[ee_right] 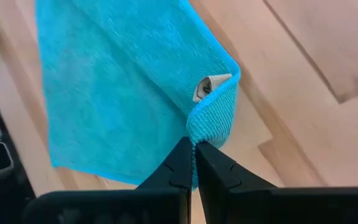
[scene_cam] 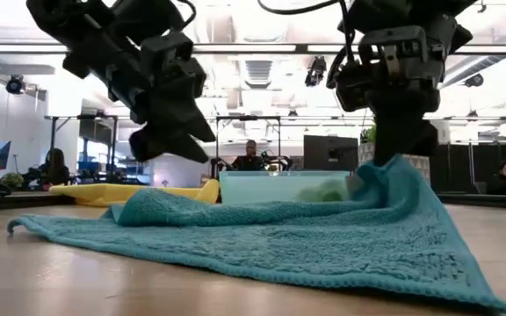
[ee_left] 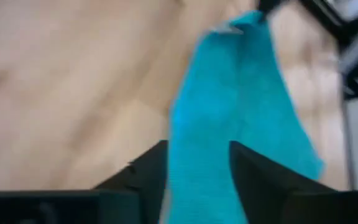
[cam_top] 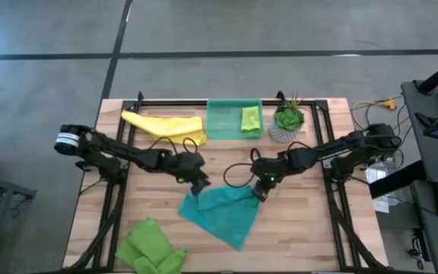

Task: Fold microfiber towels
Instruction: Fold the blue microfiber cloth

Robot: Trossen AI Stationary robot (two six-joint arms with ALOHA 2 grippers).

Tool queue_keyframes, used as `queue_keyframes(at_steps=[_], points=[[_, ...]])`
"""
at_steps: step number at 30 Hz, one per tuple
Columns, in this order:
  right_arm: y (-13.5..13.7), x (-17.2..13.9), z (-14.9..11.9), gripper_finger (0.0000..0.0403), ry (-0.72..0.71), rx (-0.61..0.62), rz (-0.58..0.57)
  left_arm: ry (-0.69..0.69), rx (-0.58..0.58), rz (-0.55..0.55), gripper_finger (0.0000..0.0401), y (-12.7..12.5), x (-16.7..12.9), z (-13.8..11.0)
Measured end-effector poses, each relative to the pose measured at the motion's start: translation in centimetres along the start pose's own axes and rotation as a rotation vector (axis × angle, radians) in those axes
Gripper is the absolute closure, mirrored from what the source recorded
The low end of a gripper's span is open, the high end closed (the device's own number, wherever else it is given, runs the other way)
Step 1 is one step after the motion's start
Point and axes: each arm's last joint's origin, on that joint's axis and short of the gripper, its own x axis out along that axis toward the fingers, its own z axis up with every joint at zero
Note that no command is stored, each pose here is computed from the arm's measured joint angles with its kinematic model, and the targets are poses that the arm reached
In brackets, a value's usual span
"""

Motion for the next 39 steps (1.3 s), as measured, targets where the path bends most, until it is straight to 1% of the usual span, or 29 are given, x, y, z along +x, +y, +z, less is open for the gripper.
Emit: queue_keyframes(at_steps=[2, 4, 7, 9, 13, 16, 18, 20, 23, 26, 28, 30, 32, 34, 35, 36, 39], points=[[0.0, -0.1, 0.1, 0.0394, -0.01, -0.016, 0.0, -0.034, 0.009, 0.006, 0.0197, 0.2, -0.4, 0.6], [0.2, -0.3, 0.2, 0.0394, -0.019, -0.033, 0.008, -0.034, -0.002, 0.007, 0.017, 0.5, -0.8, 0.7], [0.4, -0.7, 0.3, 0.039, -0.033, -0.075, 0.022, 0.029, -0.088, -0.014, 0.0154, 1.3, -1.0, 0.0], [0.6, -1.0, 0.4, 0.0383, -0.043, -0.092, 0.031, 0.089, -0.145, -0.024, 0.0155, 1.8, -0.9, -0.9], [0.6, -1.2, 0.3, 0.037, -0.043, -0.105, 0.028, 0.139, -0.202, -0.037, 0.0166, 2.4, -0.7, -2.0], [0.5, -1.2, 0.3, 0.0365, -0.054, -0.105, 0.019, 0.193, -0.215, -0.03, 0.0176, 2.9, -0.3, -2.7], [0.5, -1.2, 0.3, 0.0365, -0.054, -0.105, 0.019, 0.227, -0.217, -0.084, 0.0181, 2.8, 0.4, -2.8], [0.6, -1.2, 0.4, 0.0365, -0.056, -0.105, 0.02, 0.269, -0.222, -0.105, 0.0185, 2.8, 1.3, -3.1], [0.5, -1.2, 0.3, 0.0365, -0.054, -0.105, 0.018, 0.304, -0.247, -0.08, 0.0187, 3.0, 2.7, -3.3], [0.6, -1.2, 0.4, 0.0365, -0.056, -0.098, 0.02, 0.323, -0.253, -0.083, 0.0189, 3.0, 3.7, -3.1], [0.6, -1.3, 0.4, 0.0365, -0.058, -0.084, 0.022, 0.328, -0.254, -0.077, 0.0201, 3.0, 4.0, -3.1], [0.6, -1.3, 0.3, 0.0365, -0.058, -0.078, 0.024, 0.326, -0.252, -0.072, 0.0234, 2.9, 4.0, -3.0], [0.6, -1.3, 0.3, 0.0365, -0.057, -0.076, 0.025, 0.318, -0.243, -0.065, 0.0289, 2.9, 3.9, -2.9], [0.7, -1.3, 0.2, 0.0365, -0.057, -0.078, 0.026, 0.314, -0.219, -0.073, 0.0357, 2.8, 3.7, -2.9], [0.7, -1.3, 0.2, 0.0365, -0.055, -0.08, 0.026, 0.312, -0.211, -0.076, 0.0378, 2.7, 3.5, -2.8], [0.7, -1.3, 0.2, 0.0365, -0.052, -0.084, 0.028, 0.305, -0.206, -0.083, 0.0387, 2.6, 3.3, -2.7], [0.7, -1.4, 0.2, 0.0372, -0.049, -0.089, 0.03, 0.279, -0.199, -0.101, 0.0393, 2.2, 2.7, -2.3]])
